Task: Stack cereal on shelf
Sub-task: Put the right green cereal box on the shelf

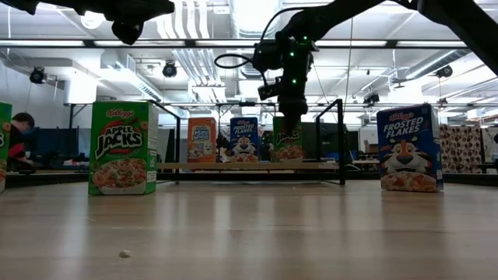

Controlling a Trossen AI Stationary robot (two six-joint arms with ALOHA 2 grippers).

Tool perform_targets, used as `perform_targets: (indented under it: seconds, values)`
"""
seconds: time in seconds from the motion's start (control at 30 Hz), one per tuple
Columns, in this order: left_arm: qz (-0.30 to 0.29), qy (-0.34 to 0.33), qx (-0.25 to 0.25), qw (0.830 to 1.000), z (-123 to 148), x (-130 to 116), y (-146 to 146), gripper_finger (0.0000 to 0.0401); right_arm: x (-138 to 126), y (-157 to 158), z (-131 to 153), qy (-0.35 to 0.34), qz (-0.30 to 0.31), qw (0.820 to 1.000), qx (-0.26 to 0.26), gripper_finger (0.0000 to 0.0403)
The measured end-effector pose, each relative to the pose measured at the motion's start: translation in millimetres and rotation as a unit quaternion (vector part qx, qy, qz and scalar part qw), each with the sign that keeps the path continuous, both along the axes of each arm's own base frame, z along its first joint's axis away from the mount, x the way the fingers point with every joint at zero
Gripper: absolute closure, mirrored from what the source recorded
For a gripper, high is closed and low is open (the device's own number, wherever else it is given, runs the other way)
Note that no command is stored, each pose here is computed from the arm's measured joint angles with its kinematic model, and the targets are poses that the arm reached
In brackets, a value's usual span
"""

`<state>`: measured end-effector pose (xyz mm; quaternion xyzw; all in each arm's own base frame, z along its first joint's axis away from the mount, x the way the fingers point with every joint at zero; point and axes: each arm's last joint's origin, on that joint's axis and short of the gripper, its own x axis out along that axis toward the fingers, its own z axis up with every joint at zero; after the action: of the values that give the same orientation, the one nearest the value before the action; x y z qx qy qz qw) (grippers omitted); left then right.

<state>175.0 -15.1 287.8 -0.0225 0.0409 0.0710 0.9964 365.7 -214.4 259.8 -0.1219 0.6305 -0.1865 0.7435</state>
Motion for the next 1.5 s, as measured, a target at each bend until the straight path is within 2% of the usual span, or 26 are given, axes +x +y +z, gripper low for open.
perform_targets:
  seconds: [0.43,1.03,1.3,1.5]
  values:
    - [0.0,0.0,0.0,1.0,0.0,0.0,0.0,0.0401,2.9,4.1,-1.2,-0.013,0.004,1.0,0.015,0.0394]
    - [0.0,0.0,0.0,1.0,0.0,0.0,0.0,0.0401,-1.3,0.8,-1.5,0.015,-0.003,1.0,-0.009,0.0394]
    - [0.0,0.0,0.0,1.0,0.0,0.0,0.0,0.0401,-1.7,3.5,-2.3,0.012,-0.011,1.0,0.007,0.0394]
    - [0.0,0.0,0.0,1.0,-0.1,0.0,0.0,0.0401,2.5,8.4,-2.7,-0.019,-0.002,0.999,0.046,0.0394]
